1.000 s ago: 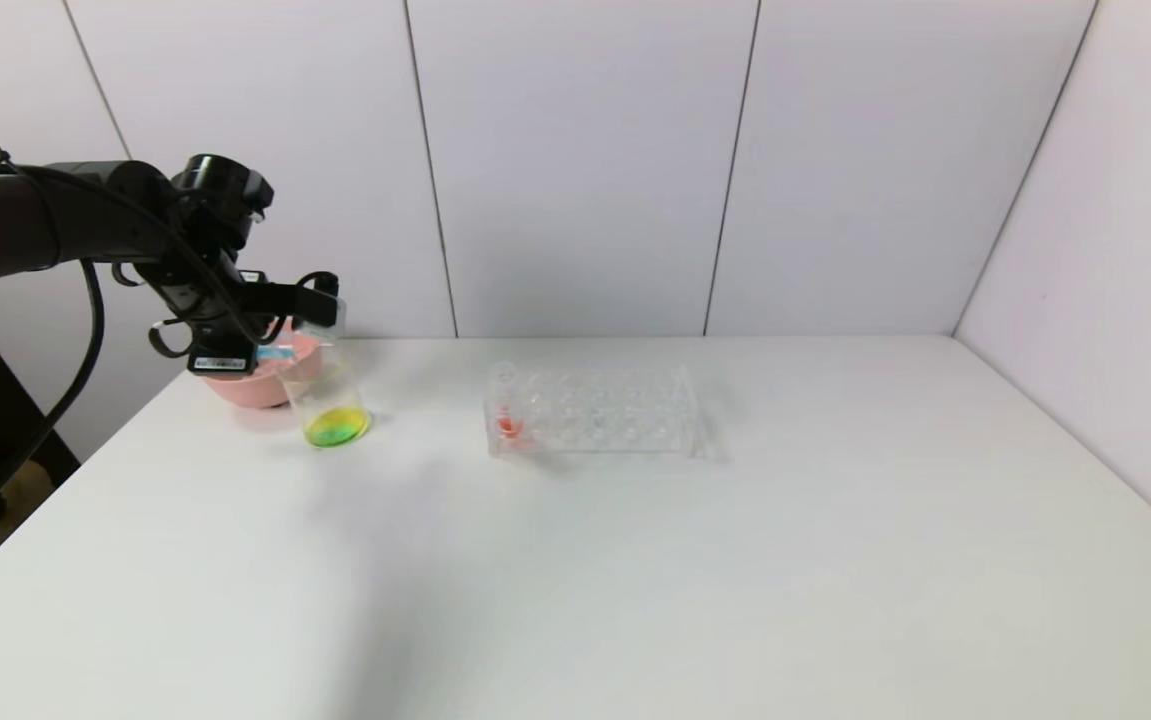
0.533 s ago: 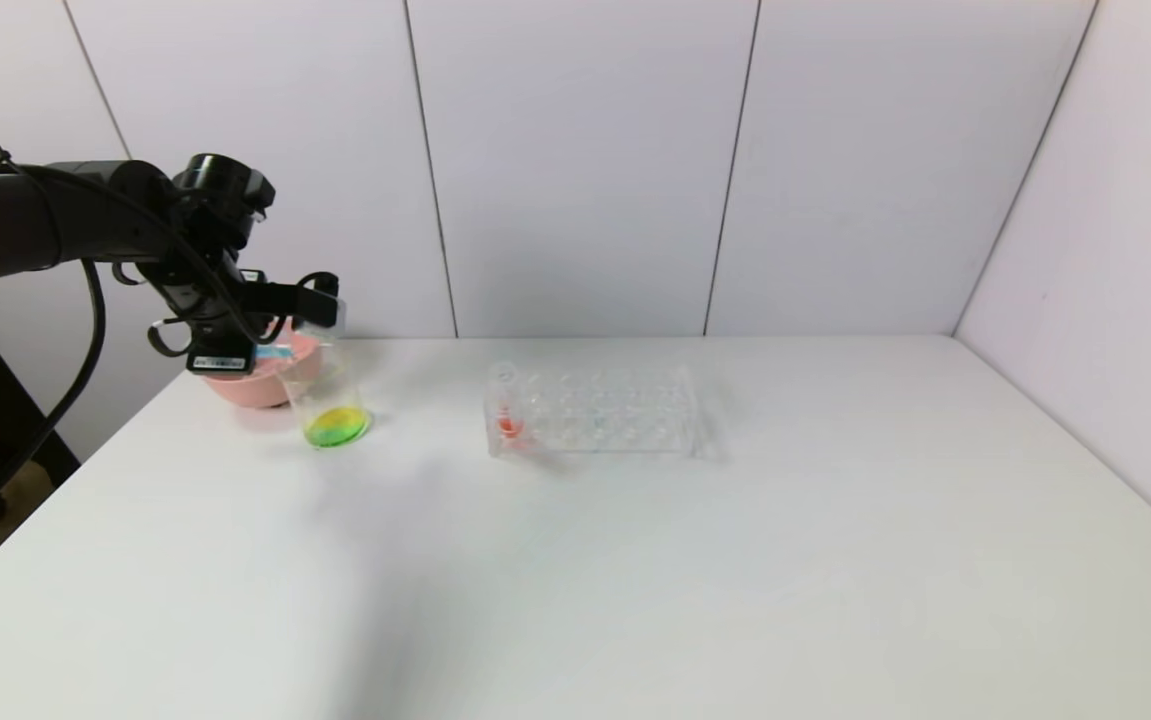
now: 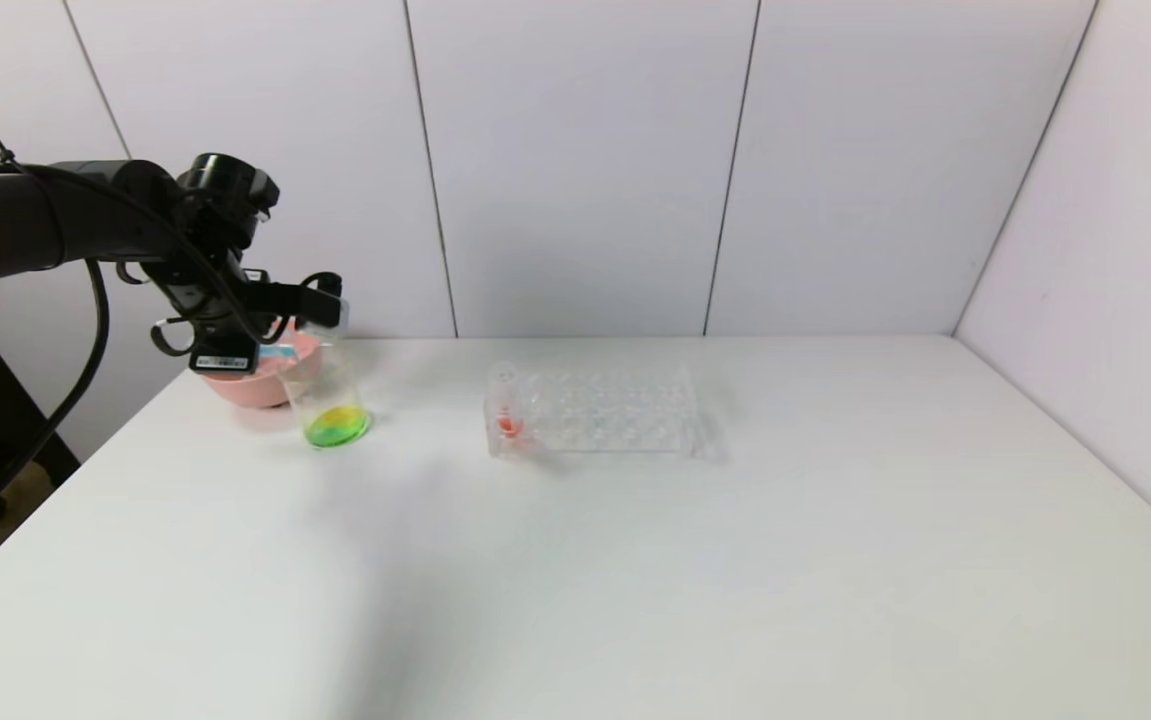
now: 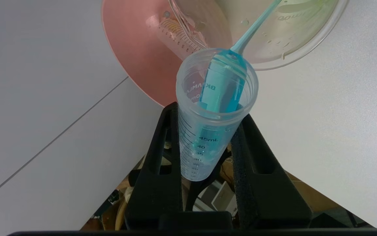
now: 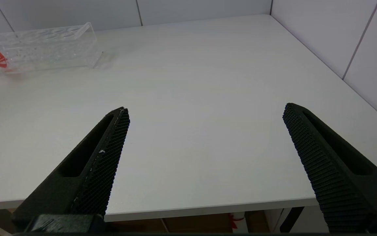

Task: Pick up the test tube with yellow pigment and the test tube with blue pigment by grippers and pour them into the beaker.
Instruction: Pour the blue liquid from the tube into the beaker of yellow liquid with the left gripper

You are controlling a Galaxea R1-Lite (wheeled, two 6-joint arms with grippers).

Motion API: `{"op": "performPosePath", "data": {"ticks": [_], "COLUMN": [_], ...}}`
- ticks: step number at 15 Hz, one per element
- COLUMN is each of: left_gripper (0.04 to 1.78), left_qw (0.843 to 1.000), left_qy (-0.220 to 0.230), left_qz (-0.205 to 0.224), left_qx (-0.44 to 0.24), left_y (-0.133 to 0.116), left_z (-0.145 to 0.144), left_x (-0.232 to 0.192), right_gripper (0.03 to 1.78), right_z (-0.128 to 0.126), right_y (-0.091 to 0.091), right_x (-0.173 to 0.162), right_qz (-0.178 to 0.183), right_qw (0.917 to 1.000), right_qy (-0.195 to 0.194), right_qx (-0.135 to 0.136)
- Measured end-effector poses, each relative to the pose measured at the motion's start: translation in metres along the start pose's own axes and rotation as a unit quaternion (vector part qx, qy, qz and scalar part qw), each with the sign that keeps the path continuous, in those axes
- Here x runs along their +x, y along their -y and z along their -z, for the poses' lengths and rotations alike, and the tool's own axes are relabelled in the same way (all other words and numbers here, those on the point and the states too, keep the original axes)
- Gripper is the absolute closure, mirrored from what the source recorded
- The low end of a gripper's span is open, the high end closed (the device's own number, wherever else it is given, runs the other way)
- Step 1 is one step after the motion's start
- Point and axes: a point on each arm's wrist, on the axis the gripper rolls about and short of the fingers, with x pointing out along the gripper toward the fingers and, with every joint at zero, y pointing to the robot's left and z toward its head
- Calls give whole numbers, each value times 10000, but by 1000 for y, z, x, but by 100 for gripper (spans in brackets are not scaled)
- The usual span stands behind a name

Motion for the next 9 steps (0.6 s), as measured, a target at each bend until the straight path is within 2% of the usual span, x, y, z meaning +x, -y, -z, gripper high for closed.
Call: {"op": "performPosePath", "data": {"ticks": [9], "left_gripper": [137], "left_qw": [9999], "left_qy": [-101], "left_qz": [-26], "left_qx": [18], "left_y": [0], "left_z": [-1], "left_x": [-1], "right_gripper": [10], "right_z": [0], "right_y": [0], "right_x": [0], "right_qz": [0], "right_qw": [10000], "right_qy": [0], "right_qx": [-2]}}
